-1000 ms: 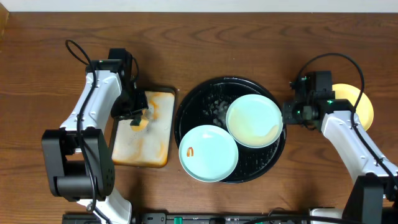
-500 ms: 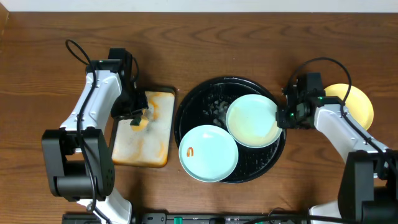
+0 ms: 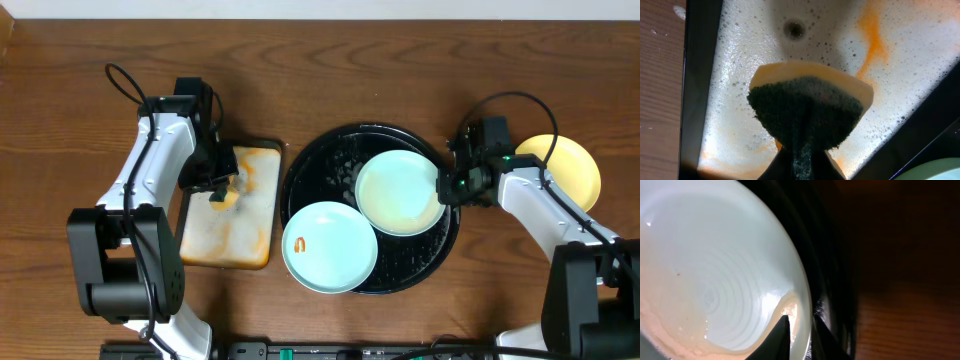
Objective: Clean dirty plates on tray and stack at the side
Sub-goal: 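Lift the larger light-blue plate off the black tray with the right gripper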
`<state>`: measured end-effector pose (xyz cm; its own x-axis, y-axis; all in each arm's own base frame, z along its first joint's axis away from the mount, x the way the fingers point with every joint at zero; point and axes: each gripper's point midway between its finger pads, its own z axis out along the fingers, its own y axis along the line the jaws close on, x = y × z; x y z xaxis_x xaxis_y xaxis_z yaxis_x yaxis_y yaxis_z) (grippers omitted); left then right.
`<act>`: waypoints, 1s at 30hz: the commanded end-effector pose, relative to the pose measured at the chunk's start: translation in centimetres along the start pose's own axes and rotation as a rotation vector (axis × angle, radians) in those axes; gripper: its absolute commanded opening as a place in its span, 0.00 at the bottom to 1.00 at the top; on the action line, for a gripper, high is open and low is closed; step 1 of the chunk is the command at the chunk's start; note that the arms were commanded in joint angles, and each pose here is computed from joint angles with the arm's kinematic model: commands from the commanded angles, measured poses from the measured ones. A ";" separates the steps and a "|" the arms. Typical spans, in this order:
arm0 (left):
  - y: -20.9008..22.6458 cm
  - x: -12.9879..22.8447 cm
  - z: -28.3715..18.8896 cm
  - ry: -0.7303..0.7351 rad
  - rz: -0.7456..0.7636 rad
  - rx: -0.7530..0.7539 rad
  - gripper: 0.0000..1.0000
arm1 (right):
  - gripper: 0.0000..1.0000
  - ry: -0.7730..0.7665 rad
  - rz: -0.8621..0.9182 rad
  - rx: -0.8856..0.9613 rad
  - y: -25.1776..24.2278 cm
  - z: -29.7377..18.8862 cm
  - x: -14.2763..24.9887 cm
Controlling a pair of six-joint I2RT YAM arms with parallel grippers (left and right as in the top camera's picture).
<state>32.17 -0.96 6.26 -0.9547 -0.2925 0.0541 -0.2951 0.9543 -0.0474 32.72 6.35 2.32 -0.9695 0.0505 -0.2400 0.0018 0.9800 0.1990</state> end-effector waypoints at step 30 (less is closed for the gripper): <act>0.3 -0.1 0.1 -0.003 0.013 -0.015 0.10 | 0.01 -0.196 -0.095 0.106 -1.4 -1.6 -5.2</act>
<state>32.22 -0.95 6.25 -0.9549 -0.2925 0.0518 -0.2949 0.9543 -0.0477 35.66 6.59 1.21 -0.9414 -0.0464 -0.3340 -0.1077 0.9800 0.1675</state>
